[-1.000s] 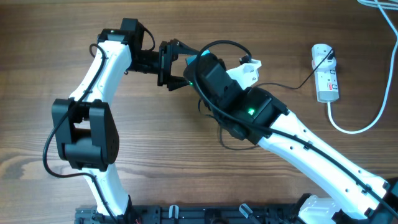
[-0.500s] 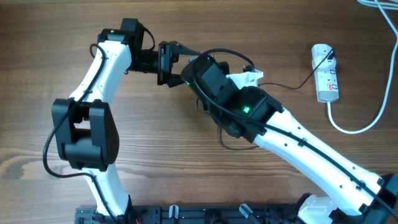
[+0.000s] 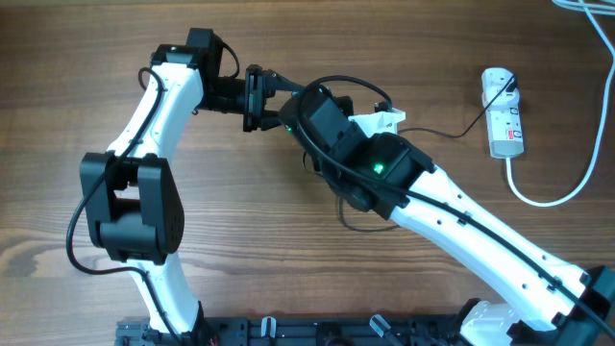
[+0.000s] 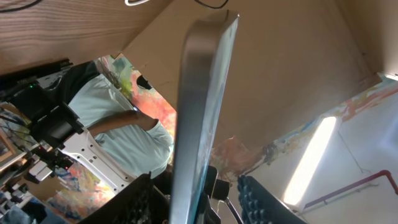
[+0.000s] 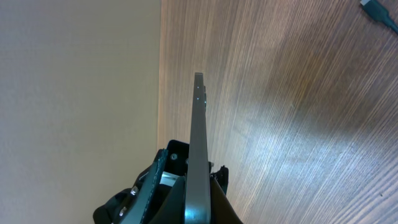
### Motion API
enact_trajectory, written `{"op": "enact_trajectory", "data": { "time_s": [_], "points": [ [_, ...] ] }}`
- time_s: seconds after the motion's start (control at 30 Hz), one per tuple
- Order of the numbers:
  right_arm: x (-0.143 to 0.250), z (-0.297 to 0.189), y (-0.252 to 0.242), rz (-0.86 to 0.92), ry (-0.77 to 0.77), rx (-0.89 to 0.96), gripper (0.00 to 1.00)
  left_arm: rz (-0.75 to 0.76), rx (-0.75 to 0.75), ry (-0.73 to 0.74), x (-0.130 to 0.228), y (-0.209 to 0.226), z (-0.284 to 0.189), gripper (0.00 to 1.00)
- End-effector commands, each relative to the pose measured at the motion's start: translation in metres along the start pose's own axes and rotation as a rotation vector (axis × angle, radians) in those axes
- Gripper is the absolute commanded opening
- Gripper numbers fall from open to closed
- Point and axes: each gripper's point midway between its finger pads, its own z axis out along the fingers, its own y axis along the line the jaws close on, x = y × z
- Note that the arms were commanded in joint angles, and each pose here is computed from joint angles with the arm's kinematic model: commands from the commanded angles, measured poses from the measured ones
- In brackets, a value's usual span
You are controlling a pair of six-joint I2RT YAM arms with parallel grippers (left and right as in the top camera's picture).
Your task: Plug charger to phone and switch on socket
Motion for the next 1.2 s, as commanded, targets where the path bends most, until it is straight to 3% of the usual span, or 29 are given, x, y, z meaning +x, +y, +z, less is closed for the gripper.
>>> {"op": "enact_trajectory", "data": {
  "time_s": [0.0,0.77,1.17],
  "points": [
    [0.007,0.004,0.002,0.027,0.022,0.003,0.05,0.039,0.0,0.002,0.014,-0.005,0.001,0.48],
    [0.004,0.011,0.006,0.027,-0.019,-0.021,0.05,0.023,-0.038,-0.059,0.001,-0.002,-0.001,0.47],
    [0.004,0.011,0.006,0.025,-0.018,-0.02,0.05,0.013,-0.036,-0.06,0.0,-0.003,-0.001,0.31]
  ]
}}
